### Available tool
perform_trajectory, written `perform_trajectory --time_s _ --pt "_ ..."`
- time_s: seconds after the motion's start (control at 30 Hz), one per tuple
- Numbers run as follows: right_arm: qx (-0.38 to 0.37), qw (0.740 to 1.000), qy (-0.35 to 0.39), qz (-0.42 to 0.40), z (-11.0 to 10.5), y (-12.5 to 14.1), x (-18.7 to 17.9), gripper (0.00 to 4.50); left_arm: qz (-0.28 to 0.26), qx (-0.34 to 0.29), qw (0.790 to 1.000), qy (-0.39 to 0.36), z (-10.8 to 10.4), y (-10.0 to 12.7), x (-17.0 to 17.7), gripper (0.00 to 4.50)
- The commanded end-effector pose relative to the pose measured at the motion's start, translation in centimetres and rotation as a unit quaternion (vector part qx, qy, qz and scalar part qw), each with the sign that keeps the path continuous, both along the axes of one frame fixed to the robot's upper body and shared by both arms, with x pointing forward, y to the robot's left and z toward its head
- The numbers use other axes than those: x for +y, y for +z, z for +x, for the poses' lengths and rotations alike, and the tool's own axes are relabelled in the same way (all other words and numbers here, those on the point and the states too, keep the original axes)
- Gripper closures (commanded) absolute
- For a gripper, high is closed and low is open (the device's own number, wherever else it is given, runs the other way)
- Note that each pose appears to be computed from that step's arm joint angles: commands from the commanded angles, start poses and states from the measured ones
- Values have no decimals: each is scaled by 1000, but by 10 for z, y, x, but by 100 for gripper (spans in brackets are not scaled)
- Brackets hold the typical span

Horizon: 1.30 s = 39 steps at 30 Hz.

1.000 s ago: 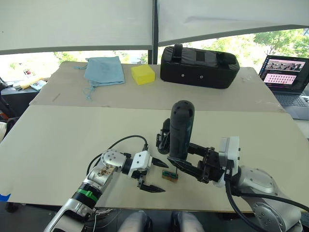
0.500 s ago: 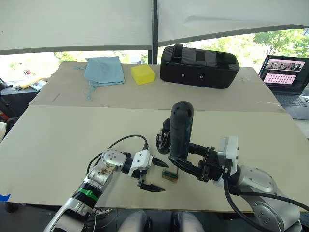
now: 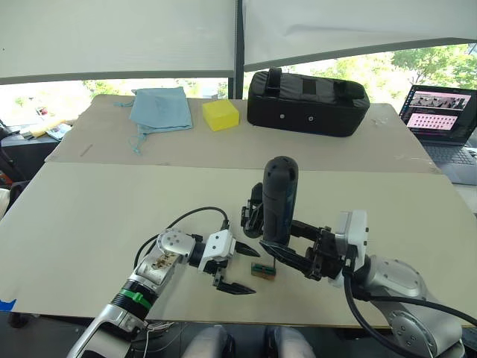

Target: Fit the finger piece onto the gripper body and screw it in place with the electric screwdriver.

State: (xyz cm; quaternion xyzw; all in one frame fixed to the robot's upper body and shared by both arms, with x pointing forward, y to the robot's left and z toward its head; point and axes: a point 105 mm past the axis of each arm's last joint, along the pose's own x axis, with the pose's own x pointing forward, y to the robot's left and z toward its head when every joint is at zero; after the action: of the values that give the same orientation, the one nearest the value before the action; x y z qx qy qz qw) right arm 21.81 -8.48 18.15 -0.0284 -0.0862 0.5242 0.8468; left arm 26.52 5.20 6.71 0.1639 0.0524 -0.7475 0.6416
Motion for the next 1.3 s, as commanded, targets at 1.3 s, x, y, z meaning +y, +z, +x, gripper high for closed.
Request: perform_trajectory --time_s 1.3 --pt "-36 986 158 23 67 163 63 258 -10 -12 995 95 67 57 45 0"
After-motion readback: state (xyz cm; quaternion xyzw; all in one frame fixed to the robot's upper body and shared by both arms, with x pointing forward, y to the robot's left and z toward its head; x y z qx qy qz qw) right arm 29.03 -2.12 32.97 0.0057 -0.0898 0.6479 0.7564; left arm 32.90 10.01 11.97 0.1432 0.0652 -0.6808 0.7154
